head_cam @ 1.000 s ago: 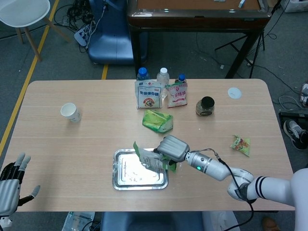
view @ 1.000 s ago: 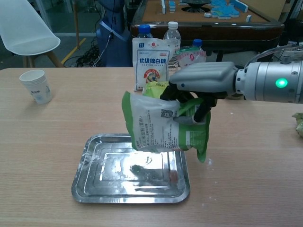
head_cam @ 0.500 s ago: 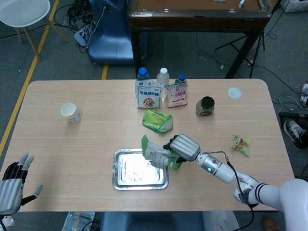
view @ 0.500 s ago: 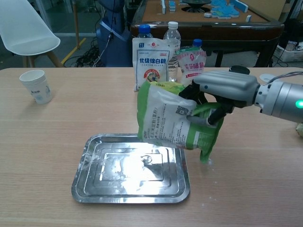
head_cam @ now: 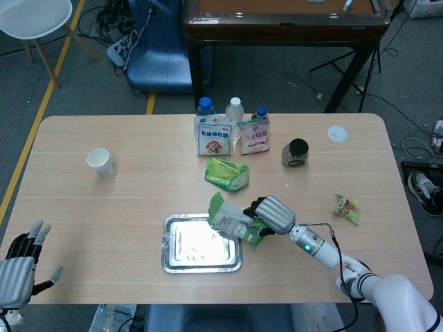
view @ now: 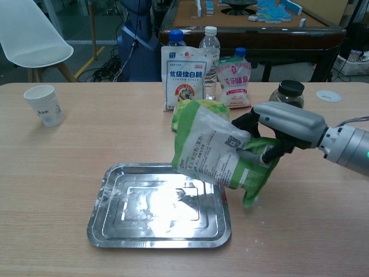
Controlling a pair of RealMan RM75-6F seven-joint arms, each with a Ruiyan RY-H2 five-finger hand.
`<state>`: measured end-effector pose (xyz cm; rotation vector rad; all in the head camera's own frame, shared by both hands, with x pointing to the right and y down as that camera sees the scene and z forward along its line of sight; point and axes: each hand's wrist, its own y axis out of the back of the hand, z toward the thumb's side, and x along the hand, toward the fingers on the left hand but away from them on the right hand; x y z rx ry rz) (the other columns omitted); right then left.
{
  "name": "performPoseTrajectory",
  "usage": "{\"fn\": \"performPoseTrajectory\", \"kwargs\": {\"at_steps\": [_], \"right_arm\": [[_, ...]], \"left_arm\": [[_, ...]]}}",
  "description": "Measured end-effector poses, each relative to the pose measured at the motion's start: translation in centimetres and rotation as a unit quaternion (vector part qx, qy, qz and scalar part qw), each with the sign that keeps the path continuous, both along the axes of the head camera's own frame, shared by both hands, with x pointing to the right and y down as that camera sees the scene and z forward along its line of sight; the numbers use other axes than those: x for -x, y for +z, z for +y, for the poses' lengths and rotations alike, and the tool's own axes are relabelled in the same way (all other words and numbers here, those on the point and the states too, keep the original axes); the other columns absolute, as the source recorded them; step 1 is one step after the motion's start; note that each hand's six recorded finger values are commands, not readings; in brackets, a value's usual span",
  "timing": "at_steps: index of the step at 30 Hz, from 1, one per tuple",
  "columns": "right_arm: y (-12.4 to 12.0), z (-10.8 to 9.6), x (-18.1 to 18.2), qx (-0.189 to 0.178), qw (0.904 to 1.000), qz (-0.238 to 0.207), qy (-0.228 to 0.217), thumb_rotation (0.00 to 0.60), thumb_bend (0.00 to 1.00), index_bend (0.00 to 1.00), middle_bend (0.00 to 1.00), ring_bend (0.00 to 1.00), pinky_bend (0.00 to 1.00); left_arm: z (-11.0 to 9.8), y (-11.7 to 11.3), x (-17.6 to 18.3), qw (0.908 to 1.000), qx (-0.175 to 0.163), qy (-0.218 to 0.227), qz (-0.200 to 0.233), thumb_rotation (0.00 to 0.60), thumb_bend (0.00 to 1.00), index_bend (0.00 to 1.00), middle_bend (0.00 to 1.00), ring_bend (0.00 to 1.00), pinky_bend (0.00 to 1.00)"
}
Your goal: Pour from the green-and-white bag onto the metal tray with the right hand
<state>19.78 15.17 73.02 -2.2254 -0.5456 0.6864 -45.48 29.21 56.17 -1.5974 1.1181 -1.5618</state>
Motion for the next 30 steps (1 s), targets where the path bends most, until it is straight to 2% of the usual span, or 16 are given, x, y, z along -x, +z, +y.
{"fn": "performPoseTrajectory", "kwargs": {"at_steps": [10, 13, 15, 18, 23, 30], "right_arm": [[1.4, 1.2, -0.6, 0.019, 0.9997, -0.007, 0.01, 0.6, 0.47, 0.79, 0.64, 0.51, 0.51], [1.8, 1.4, -0.6, 0.03, 0.9995, -0.008, 0.01, 0.6, 0.29, 0.77, 0.6, 0.47, 0.47], [2.0, 1.6, -0.7, 0.038, 0.9992, -0.005, 0.01, 0.6, 0.13, 0.73, 0.56, 0.43, 0.43], [2.2, 1.7, -0.9, 0.048, 0.9988, -0.003, 0.011, 0.6, 0.01, 0.68, 0.52, 0.39, 0.39], [2.4, 1.9, -1.2, 0.066, 0.9977, -0.003, 0.014, 0.6, 0.0, 0.62, 0.47, 0.34, 0.35], [1.7, 1.7, -1.0, 0.081, 0.996, -0.029, 0.026, 0.6, 0.0, 0.61, 0.45, 0.34, 0.34]], "left_arm": [[0.0, 0.2, -0.2, 1.0, 0.004, 0.002, 0.001, 0.6, 0.23, 0.02, 0.0, 0.08, 0.06], [0.0, 0.2, -0.3, 1.0, 0.005, 0.003, 0.002, 0.6, 0.23, 0.02, 0.0, 0.08, 0.06], [0.0, 0.3, -0.4, 1.0, 0.005, 0.004, 0.002, 0.6, 0.23, 0.02, 0.0, 0.08, 0.06], [-0.1, 0.2, -0.4, 1.0, 0.005, 0.005, 0.002, 0.6, 0.23, 0.02, 0.0, 0.08, 0.06], [-0.1, 0.3, -0.4, 1.0, 0.007, 0.005, 0.001, 0.6, 0.23, 0.02, 0.0, 0.08, 0.06], [-0.2, 0.2, -0.5, 1.0, 0.006, 0.006, 0.0, 0.6, 0.23, 0.02, 0.0, 0.08, 0.06]]}}
